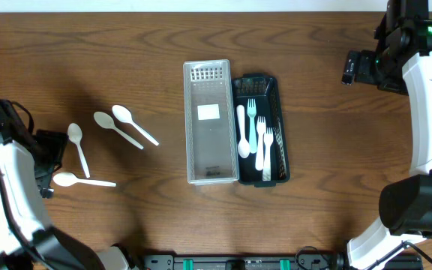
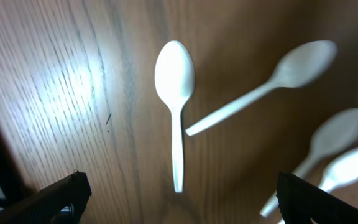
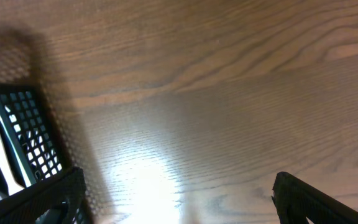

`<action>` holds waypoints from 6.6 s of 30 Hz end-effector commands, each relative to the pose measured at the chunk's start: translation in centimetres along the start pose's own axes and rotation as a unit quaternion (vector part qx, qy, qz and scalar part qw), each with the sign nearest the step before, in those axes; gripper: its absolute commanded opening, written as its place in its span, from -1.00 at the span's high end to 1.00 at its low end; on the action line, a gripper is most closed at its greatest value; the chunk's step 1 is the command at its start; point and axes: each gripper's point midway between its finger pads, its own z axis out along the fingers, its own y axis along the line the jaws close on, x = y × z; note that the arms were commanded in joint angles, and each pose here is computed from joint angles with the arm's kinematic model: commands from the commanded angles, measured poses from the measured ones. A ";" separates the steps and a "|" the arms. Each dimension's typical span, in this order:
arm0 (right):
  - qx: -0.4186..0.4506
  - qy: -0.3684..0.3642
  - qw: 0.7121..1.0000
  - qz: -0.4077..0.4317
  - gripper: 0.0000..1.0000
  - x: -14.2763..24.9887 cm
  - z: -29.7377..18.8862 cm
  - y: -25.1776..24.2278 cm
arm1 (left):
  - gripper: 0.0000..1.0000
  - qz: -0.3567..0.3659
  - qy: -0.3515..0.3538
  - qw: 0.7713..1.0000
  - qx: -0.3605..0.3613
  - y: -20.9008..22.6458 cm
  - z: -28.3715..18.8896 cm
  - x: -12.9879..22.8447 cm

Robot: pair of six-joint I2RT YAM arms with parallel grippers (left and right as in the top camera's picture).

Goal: Pack container
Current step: 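Raise the right arm away and move the left gripper to the spoons, then grasp a white spoon by its handle with the left gripper, then carry the spoon into the clear basket and release it, then move the left gripper back and grasp another white spoon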

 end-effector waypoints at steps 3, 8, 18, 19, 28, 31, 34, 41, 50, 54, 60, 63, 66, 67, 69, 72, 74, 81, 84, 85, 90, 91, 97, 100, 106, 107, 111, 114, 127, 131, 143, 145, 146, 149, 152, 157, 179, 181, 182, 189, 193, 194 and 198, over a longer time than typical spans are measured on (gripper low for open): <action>-0.001 0.012 1.000 -0.010 -0.98 0.6 0.1 0.2 | -0.96 -0.019 0.041 0.999 -0.027 0.2 4.4 0.6; 0.000 0.016 1.000 -0.010 -0.98 0.8 0.1 0.2 | -0.96 -0.016 0.044 0.998 -0.032 0.9 8.1 1.5; 0.000 0.017 1.000 -0.010 -0.99 0.9 0.1 0.2 | -0.96 0.010 0.036 0.999 -0.025 2.1 11.0 2.6; 0.000 0.017 1.000 -0.010 -0.98 0.9 0.1 0.2 | -0.96 0.010 0.035 0.999 -0.026 2.1 11.0 2.5; 0.001 0.020 1.000 -0.011 -0.99 1.0 0.1 0.2 | -0.97 0.010 0.022 0.999 -0.031 2.2 11.1 2.0; 0.001 0.021 1.000 -0.011 -0.99 1.1 0.1 0.2 | -0.97 0.008 0.020 0.999 -0.028 2.1 11.1 1.9; 0.001 0.021 1.000 -0.011 -0.99 1.1 0.1 0.1 | -0.97 0.003 0.019 0.999 -0.028 2.1 11.1 1.9; 0.001 0.023 1.000 -0.011 -0.98 1.2 0.1 0.1 | -0.98 -0.022 0.013 0.999 -0.042 2.7 11.1 1.8; 0.001 0.024 1.000 -0.013 -0.99 1.2 0.1 0.1 | -0.98 -0.030 0.012 0.998 -0.044 2.8 11.1 1.8; 0.002 0.024 1.000 -0.013 -0.98 1.3 0.1 0.1 | -0.99 -0.040 0.016 0.998 -0.050 3.2 11.3 2.2; 0.002 0.027 1.000 -0.013 -0.98 1.4 0.0 0.1 | -1.00 -0.044 0.008 0.996 -0.074 4.5 11.8 2.5; 0.002 0.028 1.000 -0.015 -0.98 1.4 0.1 0.1 | -1.00 -0.043 0.007 0.996 -0.083 5.0 12.0 2.7; 0.002 0.028 1.000 -0.015 -0.99 1.4 0.0 0.1 | -1.00 -0.043 0.007 0.996 -0.083 5.1 12.0 2.7; 0.002 0.028 1.000 -0.015 -0.98 1.4 0.0 0.1 | -1.00 -0.043 0.007 0.996 -0.082 5.0 12.0 2.7; 0.002 0.028 1.000 -0.015 -0.99 1.4 0.0 0.1 | -1.00 -0.043 0.006 0.996 -0.082 5.0 12.0 2.6; 0.002 0.028 1.000 -0.015 -0.98 1.4 0.0 0.1 | -0.99 -0.043 0.006 0.996 -0.081 5.0 12.0 2.6; 0.002 0.028 1.000 -0.015 -0.99 1.4 0.0 0.1 | -1.00 -0.043 0.006 0.996 -0.081 5.0 12.0 2.6; 0.002 0.027 1.000 -0.015 -0.99 1.4 0.1 0.1 | -0.52 -0.043 0.007 0.996 -0.082 5.0 12.0 2.7; 0.002 0.027 1.000 -0.015 -0.99 1.4 0.0 0.1 | -0.23 -0.043 0.007 0.996 -0.082 5.0 12.0 2.7; 0.002 0.027 1.000 -0.015 -0.99 1.4 0.0 0.1 | -0.13 -0.043 0.007 0.996 -0.082 5.0 12.0 2.7; 0.002 0.027 1.000 -0.015 -0.98 1.4 0.0 0.1 | 0.31 -0.043 0.007 0.996 -0.082 5.0 12.0 2.7; 0.002 0.027 1.000 -0.015 -0.98 1.4 0.0 0.1 | 0.35 -0.043 0.007 0.996 -0.082 5.0 12.0 2.7; 0.002 0.027 1.000 -0.015 -0.99 1.4 0.1 0.1 | 0.58 -0.043 0.007 0.996 -0.082 5.0 12.0 2.7; 0.002 0.027 1.000 -0.015 -0.98 1.4 0.0 0.1 | 0.63 -0.042 0.007 0.996 -0.082 5.0 12.0 2.7; 0.002 0.025 1.000 -0.015 -0.99 1.3 0.1 0.1 | 0.74 -0.017 0.009 0.997 -0.073 4.6 11.6 2.5; 0.002 0.025 1.000 -0.015 -0.98 1.3 0.1 0.1 | 0.77 -0.008 0.006 0.998 -0.069 4.4 11.3 2.3; 0.001 0.022 1.000 -0.014 -0.98 1.1 0.1 0.1 | 0.88 0.016 -0.009 0.999 -0.051 3.4 8.9 1.6; 0.001 0.021 1.000 -0.014 -0.98 1.1 0.1 0.1 | 0.88 0.058 -0.026 0.998 -0.025 1.9 5.9 1.5; 0.001 0.026 1.000 -0.015 -0.98 1.3 0.1 0.1 | 0.88 0.387 -0.108 0.900 0.167 -8.9 -13.4 11.3; 0.002 0.030 0.999 -0.015 -0.98 1.5 0.0 0.1 | 0.89 0.480 -0.114 0.838 0.232 -12.0 -16.9 17.1; 0.002 0.032 0.999 -0.015 -0.98 1.6 0.0 0.1 | 0.88 0.707 -0.085 0.668 0.218 -17.1 -11.1 30.7; 0.002 0.032 0.999 -0.015 -0.98 1.6 0.0 0.1 | 0.88 0.715 -0.071 0.669 0.191 -17.4 -8.7 31.3; 0.002 0.032 0.999 -0.015 -0.98 1.6 0.0 0.1 | 0.88 0.718 -0.064 0.670 0.179 -17.5 -7.6 31.5; 0.002 0.033 0.999 -0.015 -0.99 1.7 0.0 0.1 | 0.88 0.725 -0.046 0.670 0.148 -17.5 -5.0 32.0; 0.002 0.033 0.999 -0.015 -0.98 1.7 0.0 0.0 | 0.88 0.731 -0.033 0.671 0.124 -17.4 -2.9 32.3; 0.003 0.034 0.999 -0.015 -0.99 1.7 0.0 0.0 | 0.68 0.733 -0.027 0.670 0.111 -17.3 -1.7 32.5; 0.005 0.052 0.998 -0.031 -0.98 2.6 0.0 -0.2 | -0.34 0.463 -0.221 0.824 0.240 -16.7 -18.0 14.7; 0.006 0.056 0.998 -0.031 -0.98 2.8 -0.1 -0.2 | -0.34 0.384 -0.225 0.866 0.228 -15.5 -17.8 10.7; 0.006 0.058 0.998 -0.031 -0.98 2.9 -0.1 -0.2 | -0.34 0.335 -0.222 0.890 0.214 -14.6 -17.3 8.6; 0.006 0.057 0.998 -0.030 -0.99 2.8 -0.1 -0.2 | -0.59 0.137 -0.178 0.968 0.109 -10.8 -10.2 1.1; 0.006 0.055 0.998 -0.029 -0.99 2.7 0.0 -0.2 | -0.64 0.100 -0.138 0.984 0.051 -10.4 -5.3 0.2; 0.006 0.055 0.998 -0.030 -0.98 2.7 0.0 -0.2 | -0.64 0.097 -0.124 0.987 0.040 -10.4 -4.1 0.3; 0.006 0.057 0.998 -0.030 -0.98 2.8 0.0 -0.2 | -0.66 0.066 -0.056 0.996 -0.008 -10.5 1.7 0.9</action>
